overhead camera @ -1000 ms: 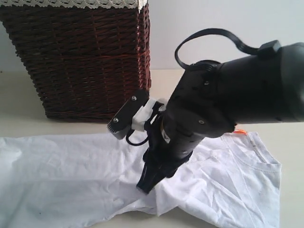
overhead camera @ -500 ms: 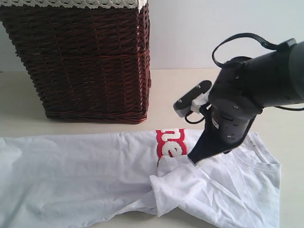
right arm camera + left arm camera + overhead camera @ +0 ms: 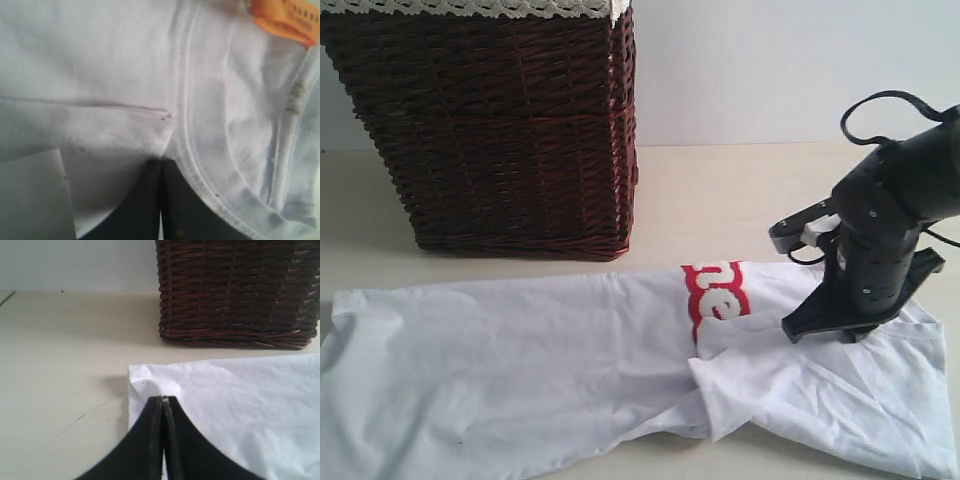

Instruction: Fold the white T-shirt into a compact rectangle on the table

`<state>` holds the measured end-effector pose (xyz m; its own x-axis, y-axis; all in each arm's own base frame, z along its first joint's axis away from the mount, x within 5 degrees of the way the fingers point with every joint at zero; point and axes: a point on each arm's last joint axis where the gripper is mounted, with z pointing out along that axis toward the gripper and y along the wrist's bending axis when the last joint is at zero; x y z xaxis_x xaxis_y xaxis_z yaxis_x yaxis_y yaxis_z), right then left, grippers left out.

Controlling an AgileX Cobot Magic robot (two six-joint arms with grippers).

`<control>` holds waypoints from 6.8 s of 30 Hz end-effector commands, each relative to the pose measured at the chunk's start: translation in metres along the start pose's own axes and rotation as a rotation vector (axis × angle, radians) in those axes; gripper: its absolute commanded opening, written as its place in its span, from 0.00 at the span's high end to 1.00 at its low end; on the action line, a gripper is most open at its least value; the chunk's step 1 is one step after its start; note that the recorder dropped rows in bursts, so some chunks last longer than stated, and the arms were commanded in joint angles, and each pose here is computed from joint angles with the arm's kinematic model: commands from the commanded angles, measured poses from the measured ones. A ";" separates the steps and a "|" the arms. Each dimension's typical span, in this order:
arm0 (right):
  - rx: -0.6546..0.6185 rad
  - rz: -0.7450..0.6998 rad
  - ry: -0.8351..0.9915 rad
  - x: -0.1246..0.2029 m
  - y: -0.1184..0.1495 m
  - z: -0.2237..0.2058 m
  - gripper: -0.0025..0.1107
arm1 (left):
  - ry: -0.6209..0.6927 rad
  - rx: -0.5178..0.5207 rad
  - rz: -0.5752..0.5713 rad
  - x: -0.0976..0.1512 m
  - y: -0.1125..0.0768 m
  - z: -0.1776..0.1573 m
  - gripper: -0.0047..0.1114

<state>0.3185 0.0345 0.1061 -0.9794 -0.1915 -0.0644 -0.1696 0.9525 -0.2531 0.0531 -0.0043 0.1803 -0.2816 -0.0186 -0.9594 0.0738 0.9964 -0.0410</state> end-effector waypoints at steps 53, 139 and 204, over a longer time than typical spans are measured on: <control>-0.287 0.546 0.145 0.052 -0.182 0.039 0.42 | -0.016 -0.002 0.001 -0.001 0.000 0.000 0.96; -0.388 -0.330 -0.414 -0.021 0.155 -0.265 0.78 | -0.016 -0.002 0.001 -0.001 0.000 0.000 0.96; -0.084 -0.741 -0.336 0.022 0.378 -0.106 0.45 | -0.016 -0.002 0.001 -0.001 0.000 0.000 0.96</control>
<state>0.2213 0.4152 0.1181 -0.5358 -0.8165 -0.2151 -0.7739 0.5767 -0.2617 0.0531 -0.0043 0.1801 -0.2820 -0.0185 -0.9592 0.0738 0.9964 -0.0410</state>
